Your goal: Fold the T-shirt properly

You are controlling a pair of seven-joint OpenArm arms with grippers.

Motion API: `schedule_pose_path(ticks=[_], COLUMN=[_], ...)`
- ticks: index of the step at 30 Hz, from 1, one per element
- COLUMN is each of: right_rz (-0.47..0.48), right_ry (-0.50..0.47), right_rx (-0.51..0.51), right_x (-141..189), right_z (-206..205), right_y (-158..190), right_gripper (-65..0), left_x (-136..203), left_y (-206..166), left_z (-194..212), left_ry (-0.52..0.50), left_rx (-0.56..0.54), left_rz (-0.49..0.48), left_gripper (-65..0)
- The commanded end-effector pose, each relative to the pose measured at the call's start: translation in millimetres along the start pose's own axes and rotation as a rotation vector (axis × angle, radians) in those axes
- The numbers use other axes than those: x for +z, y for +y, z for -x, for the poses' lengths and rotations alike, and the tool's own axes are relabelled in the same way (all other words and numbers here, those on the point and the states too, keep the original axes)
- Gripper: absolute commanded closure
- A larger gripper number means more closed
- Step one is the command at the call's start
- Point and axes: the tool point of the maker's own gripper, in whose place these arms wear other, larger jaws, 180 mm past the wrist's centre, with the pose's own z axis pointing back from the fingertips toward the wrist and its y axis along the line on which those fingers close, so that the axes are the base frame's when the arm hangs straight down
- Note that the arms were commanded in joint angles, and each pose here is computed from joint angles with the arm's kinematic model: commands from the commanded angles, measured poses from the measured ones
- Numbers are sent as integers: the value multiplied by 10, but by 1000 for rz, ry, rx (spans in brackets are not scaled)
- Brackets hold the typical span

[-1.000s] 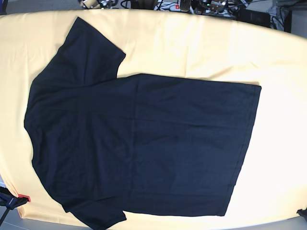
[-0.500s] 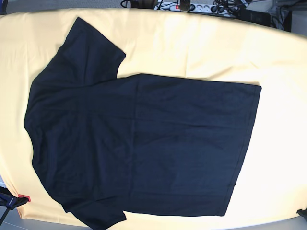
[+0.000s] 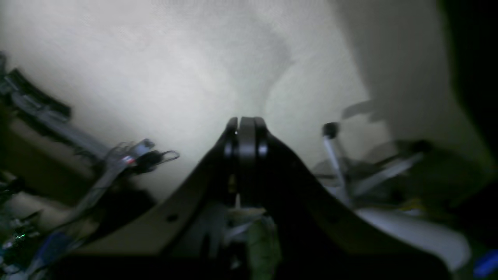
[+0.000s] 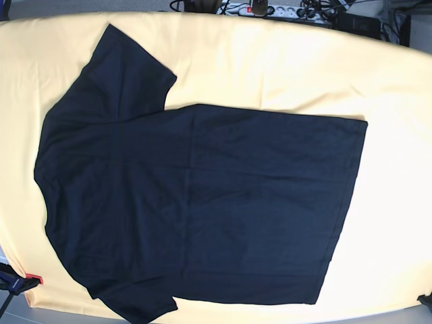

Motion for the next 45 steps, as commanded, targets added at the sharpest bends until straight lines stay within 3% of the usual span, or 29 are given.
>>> schedule_pose_path(ticks=[1, 3, 6, 12, 16, 22, 24, 28, 35, 42, 45], right_rz=[20, 157, 253, 467, 616, 806, 832, 872, 990, 931, 923], right_ry=[-14, -80, -42, -100, -130, -187, -198, -331, -492, -593, -602], right_rx=[23, 60, 34, 28, 75, 146, 152, 193, 165, 141, 139], right_x=[116, 307, 493, 733, 924, 1164, 1196, 1275, 1563, 1606, 1603], right_z=[-28, -257, -289, -449, -548, -689, -726, -1098, -1595, -1856, -1869], right_y=[2, -286, -471, -828, -1050, -1286, -1331, -1500, -1934, -2000, -1987], right_gripper=[0, 0, 0, 0, 0, 0, 0, 0, 0, 0, 0], left_x=[113, 321, 644, 1166, 1425, 1752, 1808, 1972, 2083, 2225, 2328], left_y=[-98, -89, 44, 559, 948, 1329, 1393, 1560, 1948, 2493, 2660], left_z=[-34, -165, -414, -954, -1041, -1160, -1160, -1365, -1539, -1490, -1465], left_ry=[-7, -32, -93, -231, -240, -293, -287, -347, -401, -394, -386], left_rx=[-42, -106, -172, -239, -281, -311, -321, -361, -485, -540, -549], left_rz=[5, -58, -177, -425, -582, -731, -751, -781, -818, -825, -804], left_gripper=[0, 0, 0, 0, 0, 0, 0, 0, 0, 0, -180])
